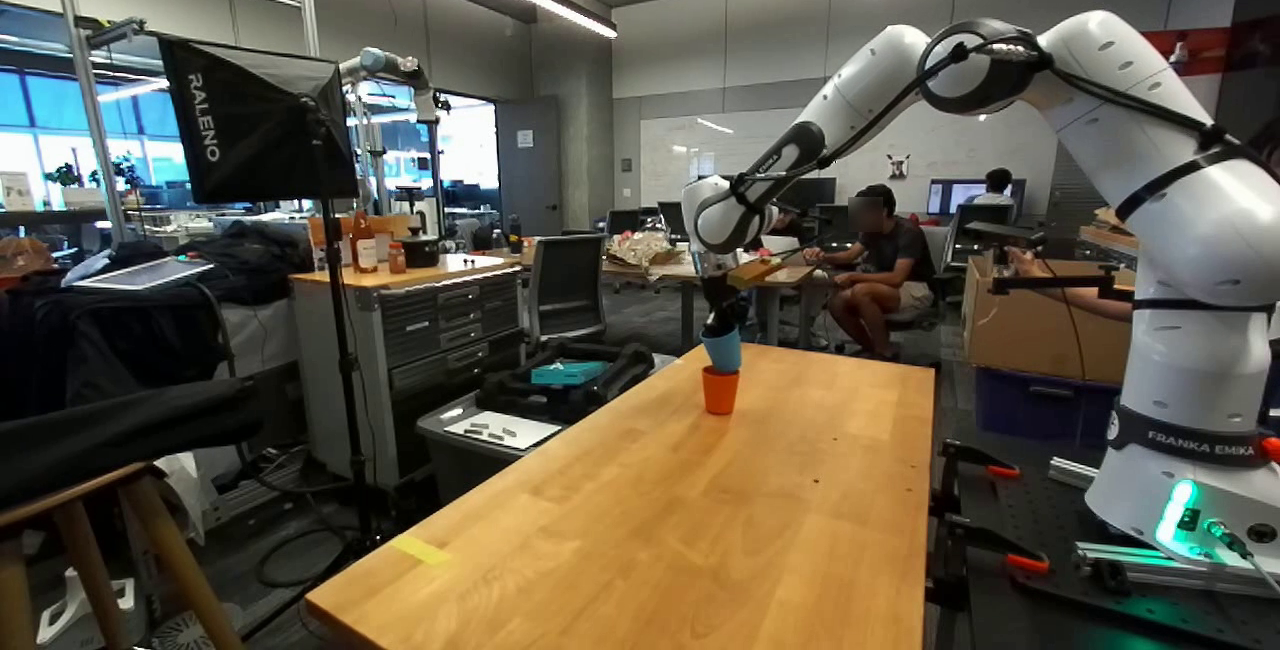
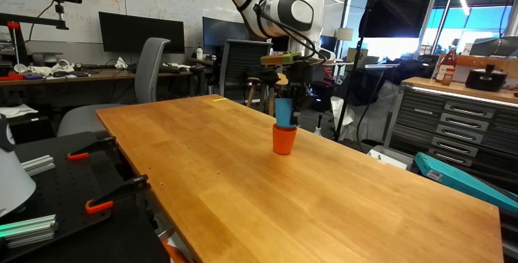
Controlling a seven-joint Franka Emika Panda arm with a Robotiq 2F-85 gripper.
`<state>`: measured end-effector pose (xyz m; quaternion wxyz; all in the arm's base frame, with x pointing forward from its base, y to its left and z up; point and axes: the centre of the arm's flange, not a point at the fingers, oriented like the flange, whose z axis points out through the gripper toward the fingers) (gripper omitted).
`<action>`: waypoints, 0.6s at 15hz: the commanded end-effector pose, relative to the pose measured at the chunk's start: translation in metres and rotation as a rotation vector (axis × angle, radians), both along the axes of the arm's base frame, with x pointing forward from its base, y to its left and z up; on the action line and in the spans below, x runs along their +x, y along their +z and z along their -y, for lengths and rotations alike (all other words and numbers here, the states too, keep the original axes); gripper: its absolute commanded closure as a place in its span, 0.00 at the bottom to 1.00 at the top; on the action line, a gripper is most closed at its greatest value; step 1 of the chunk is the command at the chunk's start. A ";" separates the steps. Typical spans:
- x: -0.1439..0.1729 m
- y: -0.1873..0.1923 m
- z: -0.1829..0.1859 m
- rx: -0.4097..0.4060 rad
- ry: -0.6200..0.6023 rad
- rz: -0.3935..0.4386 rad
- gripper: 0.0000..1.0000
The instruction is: Place the blue cup inside the orange cup
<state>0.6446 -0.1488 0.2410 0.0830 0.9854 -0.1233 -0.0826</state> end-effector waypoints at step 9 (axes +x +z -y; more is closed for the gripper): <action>0.023 -0.004 -0.003 0.016 0.017 0.012 0.60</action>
